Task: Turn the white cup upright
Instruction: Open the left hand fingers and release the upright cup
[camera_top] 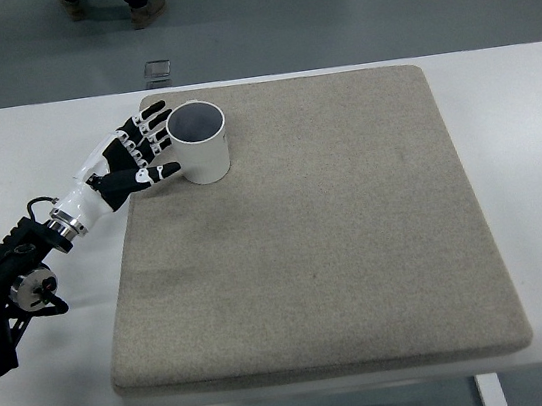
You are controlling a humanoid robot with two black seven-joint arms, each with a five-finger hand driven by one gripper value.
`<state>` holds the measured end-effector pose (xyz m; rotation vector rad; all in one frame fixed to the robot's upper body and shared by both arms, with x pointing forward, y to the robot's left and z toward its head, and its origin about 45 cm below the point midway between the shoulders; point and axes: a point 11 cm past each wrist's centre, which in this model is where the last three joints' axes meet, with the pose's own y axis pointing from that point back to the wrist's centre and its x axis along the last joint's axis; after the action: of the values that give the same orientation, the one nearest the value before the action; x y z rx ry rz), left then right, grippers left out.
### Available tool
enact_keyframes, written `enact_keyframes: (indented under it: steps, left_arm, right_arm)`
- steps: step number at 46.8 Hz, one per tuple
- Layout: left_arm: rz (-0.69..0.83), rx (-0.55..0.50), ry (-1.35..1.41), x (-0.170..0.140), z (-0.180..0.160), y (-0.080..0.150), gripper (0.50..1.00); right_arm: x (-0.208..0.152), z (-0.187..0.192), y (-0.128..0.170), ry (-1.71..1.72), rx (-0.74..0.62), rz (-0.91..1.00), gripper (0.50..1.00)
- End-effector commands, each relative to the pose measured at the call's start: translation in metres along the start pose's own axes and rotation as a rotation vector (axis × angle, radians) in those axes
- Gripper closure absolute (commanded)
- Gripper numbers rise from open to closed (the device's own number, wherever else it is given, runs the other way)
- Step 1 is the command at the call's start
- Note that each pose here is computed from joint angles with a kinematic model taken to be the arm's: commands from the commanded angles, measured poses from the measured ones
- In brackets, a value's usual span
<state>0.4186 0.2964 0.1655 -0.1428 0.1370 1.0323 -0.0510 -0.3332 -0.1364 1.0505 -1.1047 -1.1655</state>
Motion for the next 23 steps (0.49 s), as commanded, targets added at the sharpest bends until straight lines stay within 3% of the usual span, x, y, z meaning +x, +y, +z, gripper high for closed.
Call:
enact_keyframes:
  steps: [1,23]
  left_arm:
    - [0.002,-0.001,-0.001,0.001,0.001,0.0,0.506]
    - [0.028,-0.009,-0.023,0.015,0.011,0.008,0.506]
  right_arm:
    - [0.0,0.0,0.0,0.0,-0.001,0.0,0.57]
    - [0.0,0.0,0.0,0.0,-0.001,0.0,0.57]
